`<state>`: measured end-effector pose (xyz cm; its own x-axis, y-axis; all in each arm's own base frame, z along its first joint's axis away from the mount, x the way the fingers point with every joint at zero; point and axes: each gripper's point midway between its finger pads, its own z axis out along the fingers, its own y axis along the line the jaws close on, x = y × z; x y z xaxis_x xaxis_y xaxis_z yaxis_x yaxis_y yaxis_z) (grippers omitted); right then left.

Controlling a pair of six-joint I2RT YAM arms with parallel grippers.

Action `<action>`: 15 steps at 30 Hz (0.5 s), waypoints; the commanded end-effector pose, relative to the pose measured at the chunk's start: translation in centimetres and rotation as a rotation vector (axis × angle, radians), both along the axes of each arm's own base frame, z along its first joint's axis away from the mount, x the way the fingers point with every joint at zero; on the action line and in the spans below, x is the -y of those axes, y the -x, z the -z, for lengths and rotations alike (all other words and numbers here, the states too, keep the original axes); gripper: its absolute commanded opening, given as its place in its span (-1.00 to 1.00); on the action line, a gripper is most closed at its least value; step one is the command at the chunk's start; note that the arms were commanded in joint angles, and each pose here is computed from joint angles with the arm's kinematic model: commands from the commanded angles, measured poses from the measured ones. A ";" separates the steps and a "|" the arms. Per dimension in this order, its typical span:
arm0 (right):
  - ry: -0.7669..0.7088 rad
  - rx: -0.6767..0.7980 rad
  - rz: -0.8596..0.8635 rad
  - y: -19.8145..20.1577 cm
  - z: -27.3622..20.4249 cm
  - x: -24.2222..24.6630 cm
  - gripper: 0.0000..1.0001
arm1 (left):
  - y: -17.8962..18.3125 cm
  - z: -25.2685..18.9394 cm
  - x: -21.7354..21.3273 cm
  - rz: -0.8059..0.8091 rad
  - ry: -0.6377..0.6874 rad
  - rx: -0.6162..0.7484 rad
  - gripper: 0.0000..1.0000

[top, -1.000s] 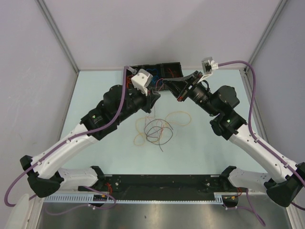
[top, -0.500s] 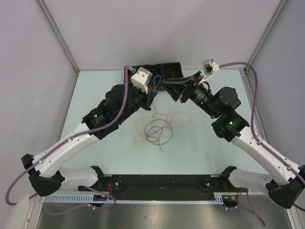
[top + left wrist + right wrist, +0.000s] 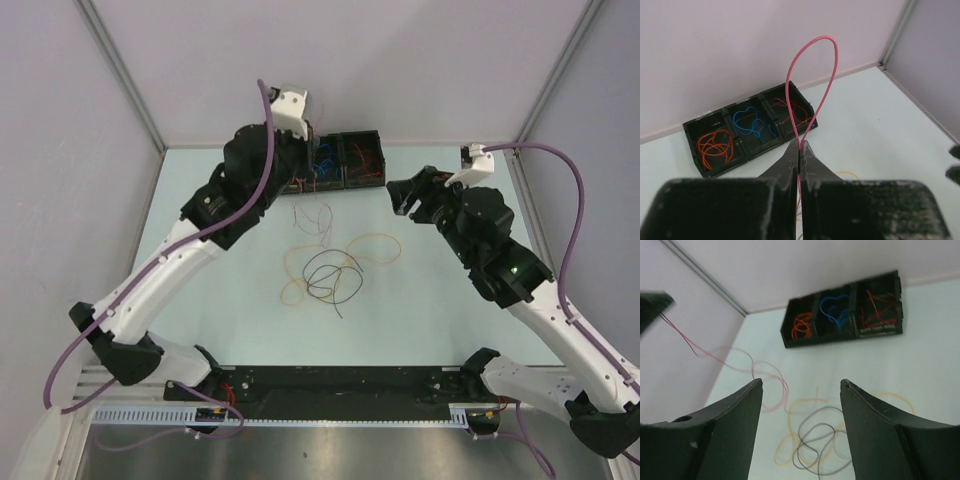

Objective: Untangle the cables

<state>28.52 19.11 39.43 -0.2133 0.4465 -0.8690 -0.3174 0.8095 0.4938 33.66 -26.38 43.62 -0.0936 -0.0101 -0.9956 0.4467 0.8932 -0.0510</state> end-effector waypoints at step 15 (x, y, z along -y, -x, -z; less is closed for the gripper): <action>0.179 -0.397 0.069 1.3 18.1 1.2 0.39 | -15.8 -5.6 -3.2 -0.181 0.144 0.080 -0.99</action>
<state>27.22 18.18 21.27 -0.5451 0.2782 -0.7909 -0.0960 0.9164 0.3885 47.68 -22.99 47.08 -0.0542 -0.1061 -0.9929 0.2500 0.9612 -0.1164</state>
